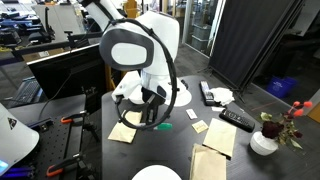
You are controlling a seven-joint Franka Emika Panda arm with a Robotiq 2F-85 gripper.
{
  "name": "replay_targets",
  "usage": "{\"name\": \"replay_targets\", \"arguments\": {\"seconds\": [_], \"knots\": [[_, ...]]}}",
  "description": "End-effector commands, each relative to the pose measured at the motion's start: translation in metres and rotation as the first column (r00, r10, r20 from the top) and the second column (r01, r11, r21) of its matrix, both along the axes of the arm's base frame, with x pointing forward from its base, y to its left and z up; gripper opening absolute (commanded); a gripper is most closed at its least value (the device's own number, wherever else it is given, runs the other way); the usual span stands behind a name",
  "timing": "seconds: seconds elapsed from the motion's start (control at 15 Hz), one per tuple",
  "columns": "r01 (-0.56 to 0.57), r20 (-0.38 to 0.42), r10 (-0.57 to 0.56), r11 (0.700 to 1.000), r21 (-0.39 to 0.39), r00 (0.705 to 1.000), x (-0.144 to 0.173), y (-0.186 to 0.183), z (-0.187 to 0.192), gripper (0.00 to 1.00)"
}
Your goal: Put the marker in the bowl on the table
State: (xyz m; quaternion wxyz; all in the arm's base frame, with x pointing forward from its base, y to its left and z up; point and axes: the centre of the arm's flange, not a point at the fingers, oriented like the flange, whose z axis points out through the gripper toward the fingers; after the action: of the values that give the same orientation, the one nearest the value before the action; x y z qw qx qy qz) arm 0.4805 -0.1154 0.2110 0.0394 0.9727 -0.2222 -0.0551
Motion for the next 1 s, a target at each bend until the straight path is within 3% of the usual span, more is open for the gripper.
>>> {"name": "replay_targets", "arguments": {"seconds": [0.0,0.93], "knots": [[-0.02,-0.021,0.02,1.0,0.015,1.0,0.018,-0.023,-0.014,0.06],[0.014,-0.058,-0.017,0.999,-0.041,0.998,0.03,-0.053,-0.06,0.06]]}}
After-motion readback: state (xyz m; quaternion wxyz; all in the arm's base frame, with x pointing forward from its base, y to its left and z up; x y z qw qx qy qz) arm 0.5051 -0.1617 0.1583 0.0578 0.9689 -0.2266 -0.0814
